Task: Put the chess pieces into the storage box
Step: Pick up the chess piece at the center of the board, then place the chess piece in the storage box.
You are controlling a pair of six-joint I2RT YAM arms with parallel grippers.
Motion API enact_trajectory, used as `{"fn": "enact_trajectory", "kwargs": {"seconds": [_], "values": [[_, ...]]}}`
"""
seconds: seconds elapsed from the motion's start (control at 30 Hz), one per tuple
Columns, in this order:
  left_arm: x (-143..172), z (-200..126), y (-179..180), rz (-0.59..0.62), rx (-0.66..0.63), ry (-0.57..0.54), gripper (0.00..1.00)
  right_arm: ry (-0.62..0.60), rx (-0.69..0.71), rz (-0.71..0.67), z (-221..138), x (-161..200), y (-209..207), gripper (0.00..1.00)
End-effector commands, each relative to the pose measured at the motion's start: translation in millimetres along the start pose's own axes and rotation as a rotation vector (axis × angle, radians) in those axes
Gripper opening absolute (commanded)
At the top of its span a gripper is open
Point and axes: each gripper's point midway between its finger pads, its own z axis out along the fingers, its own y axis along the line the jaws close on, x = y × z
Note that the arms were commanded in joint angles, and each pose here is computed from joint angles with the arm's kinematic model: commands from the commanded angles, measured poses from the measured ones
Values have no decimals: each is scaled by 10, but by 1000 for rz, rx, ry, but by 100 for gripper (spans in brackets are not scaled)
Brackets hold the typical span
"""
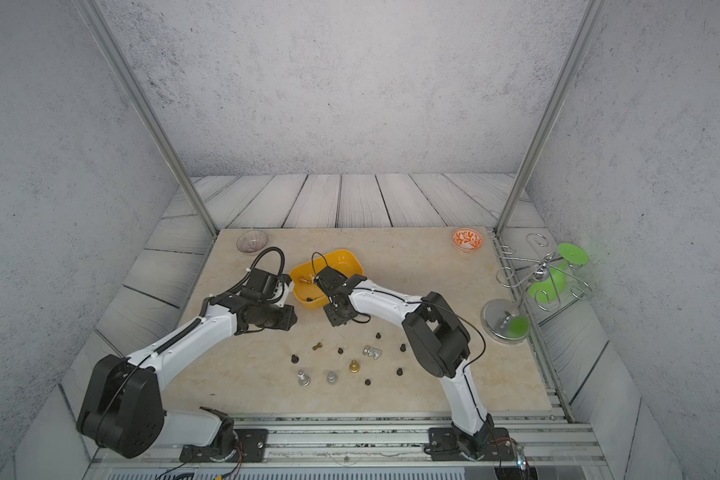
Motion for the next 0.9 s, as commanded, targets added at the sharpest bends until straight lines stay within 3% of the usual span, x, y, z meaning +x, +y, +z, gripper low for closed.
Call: {"fn": "enact_trajectory", "kwargs": {"seconds": [0.0, 0.17, 0.43, 0.87], "values": [[-24, -54, 13, -7, -5, -13, 27, -163, -1, -37, -621, -505, -136, 23], [-19, -54, 4, -7, 1, -12, 27, -224, -8, -51, -648, -858, -248, 23], [-33, -55, -20, -10, 12, -11, 27, -293, -16, -77, -363, -1383, -294, 24], [-31, -72, -65, -7, 36, -7, 27, -217, -90, -82, 330, -1350, -155, 25]]}}
